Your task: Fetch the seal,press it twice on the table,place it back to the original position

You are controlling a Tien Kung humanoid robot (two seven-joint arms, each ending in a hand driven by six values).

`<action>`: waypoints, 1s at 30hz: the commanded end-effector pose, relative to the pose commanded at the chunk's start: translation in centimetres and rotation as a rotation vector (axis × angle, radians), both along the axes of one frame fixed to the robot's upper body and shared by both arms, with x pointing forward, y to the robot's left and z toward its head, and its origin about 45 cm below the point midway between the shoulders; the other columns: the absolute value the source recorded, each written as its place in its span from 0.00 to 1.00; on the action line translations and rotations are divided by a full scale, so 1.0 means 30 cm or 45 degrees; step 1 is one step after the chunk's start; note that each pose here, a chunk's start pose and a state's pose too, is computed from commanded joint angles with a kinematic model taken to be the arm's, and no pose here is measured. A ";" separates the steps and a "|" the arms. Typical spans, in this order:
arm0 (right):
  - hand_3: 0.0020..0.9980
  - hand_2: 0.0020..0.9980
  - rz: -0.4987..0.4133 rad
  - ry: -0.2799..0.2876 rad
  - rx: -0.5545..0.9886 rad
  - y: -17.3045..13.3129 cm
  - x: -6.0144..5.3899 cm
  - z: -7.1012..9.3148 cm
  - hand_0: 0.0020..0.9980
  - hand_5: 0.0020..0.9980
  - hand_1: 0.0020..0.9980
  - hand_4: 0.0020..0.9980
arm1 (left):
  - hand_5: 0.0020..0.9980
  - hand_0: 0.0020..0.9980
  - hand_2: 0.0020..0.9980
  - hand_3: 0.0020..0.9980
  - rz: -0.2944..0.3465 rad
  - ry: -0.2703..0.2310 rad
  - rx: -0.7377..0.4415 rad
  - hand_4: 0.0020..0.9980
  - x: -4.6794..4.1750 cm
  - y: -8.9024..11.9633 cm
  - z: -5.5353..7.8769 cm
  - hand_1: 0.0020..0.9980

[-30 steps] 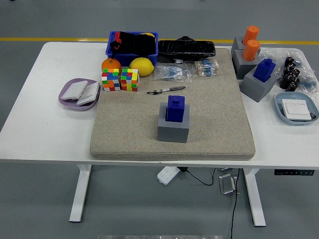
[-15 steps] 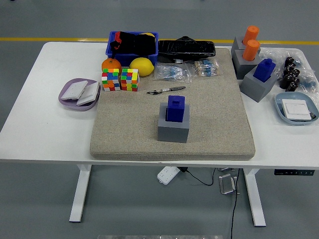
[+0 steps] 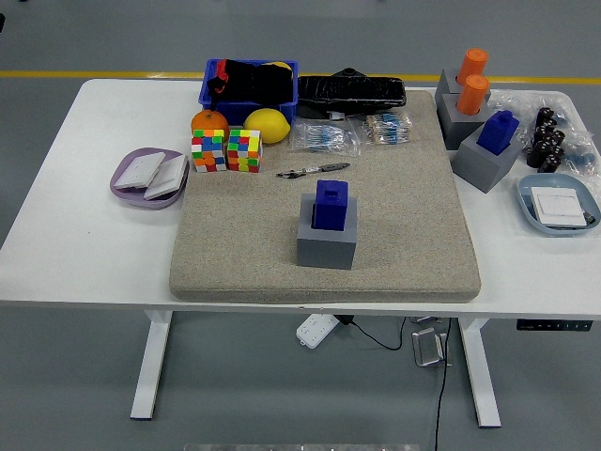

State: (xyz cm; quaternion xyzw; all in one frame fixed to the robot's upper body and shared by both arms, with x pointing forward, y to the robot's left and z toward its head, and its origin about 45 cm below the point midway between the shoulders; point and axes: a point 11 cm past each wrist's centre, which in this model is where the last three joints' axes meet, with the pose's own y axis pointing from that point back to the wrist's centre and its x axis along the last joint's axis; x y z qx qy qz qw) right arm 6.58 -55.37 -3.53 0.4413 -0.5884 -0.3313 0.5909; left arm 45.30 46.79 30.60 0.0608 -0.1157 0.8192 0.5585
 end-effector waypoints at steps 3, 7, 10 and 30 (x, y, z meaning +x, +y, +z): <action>0.79 0.78 -0.001 -0.003 -0.001 -0.002 0.003 0.002 0.93 0.47 0.78 0.84 | 0.37 0.92 0.96 0.94 -0.001 -0.001 -0.001 0.82 0.002 -0.003 0.002 0.94; 0.79 0.78 -0.004 -0.007 -0.004 -0.005 0.005 0.004 0.93 0.47 0.78 0.84 | 0.37 0.92 0.96 0.94 -0.008 0.004 -0.003 0.82 0.005 -0.010 -0.002 0.94; 0.79 0.78 -0.003 -0.007 -0.005 -0.006 0.007 0.006 0.93 0.47 0.78 0.84 | 0.37 0.92 0.96 0.94 -0.012 0.008 -0.005 0.82 0.007 -0.015 -0.005 0.94; 0.79 0.78 0.004 -0.011 -0.011 -0.017 0.016 0.015 0.93 0.47 0.78 0.84 | 0.37 0.92 0.96 0.94 -0.033 -0.006 -0.015 0.82 0.020 -0.043 0.001 0.94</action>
